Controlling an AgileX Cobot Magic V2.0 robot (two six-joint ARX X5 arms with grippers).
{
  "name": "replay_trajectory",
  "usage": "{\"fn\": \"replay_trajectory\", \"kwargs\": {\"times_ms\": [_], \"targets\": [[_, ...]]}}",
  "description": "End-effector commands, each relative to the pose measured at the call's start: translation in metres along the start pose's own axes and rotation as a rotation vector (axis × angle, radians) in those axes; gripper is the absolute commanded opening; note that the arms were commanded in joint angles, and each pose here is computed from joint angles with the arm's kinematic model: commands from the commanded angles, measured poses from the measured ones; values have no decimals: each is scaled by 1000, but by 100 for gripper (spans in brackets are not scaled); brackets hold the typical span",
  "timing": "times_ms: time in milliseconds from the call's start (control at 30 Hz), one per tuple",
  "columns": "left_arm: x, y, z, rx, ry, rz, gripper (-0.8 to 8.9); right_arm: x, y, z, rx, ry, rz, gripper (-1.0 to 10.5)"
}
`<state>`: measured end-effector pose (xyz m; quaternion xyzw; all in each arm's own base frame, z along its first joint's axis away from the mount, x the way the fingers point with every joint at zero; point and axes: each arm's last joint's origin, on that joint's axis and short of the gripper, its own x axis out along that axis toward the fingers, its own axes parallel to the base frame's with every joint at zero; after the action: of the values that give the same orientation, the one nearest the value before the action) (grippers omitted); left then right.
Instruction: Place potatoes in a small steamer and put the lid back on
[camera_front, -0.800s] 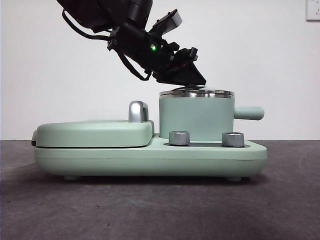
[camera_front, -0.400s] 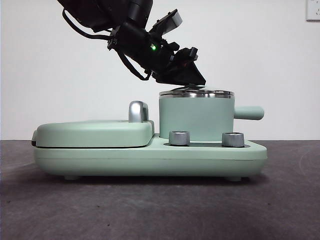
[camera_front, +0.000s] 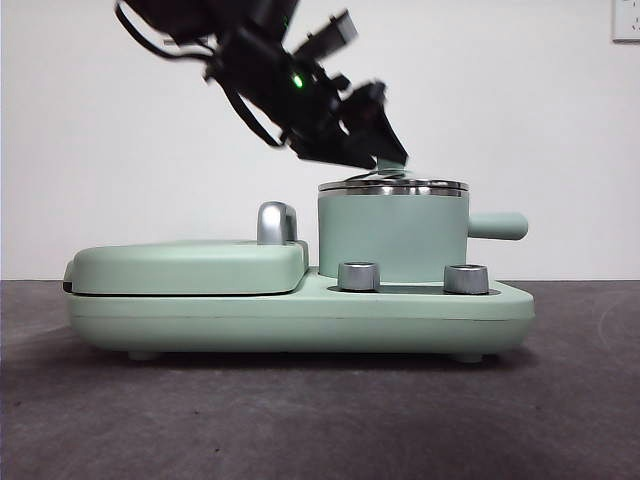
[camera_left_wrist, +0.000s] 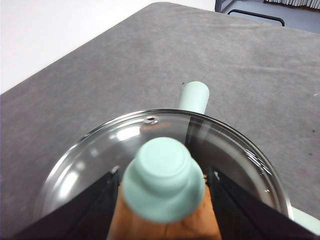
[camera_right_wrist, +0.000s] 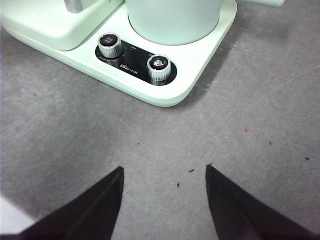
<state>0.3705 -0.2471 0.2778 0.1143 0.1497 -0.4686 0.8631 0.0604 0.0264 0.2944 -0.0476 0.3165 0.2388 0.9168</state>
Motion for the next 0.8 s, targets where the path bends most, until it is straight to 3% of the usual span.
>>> {"fn": "replay_trajectory", "kwargs": {"times_ms": [33,233,433,600,800], "targets": [[-29,3,28,-23,-48,27,274,0,0,2,7,-11,-2,252],[-87,9,49,-97,-21,73,243,0,0,2,7,-15,-2,252],[-147,6,52,-136,18,39,243,0,0,3,5,-30,-2,252],[-195,-4,33,-160,14,109,232,0,0,4,4,-34,3,252],[-254,-28,-13,-244,-1,223,208,0,0,4,4,-33,5,252]]}}
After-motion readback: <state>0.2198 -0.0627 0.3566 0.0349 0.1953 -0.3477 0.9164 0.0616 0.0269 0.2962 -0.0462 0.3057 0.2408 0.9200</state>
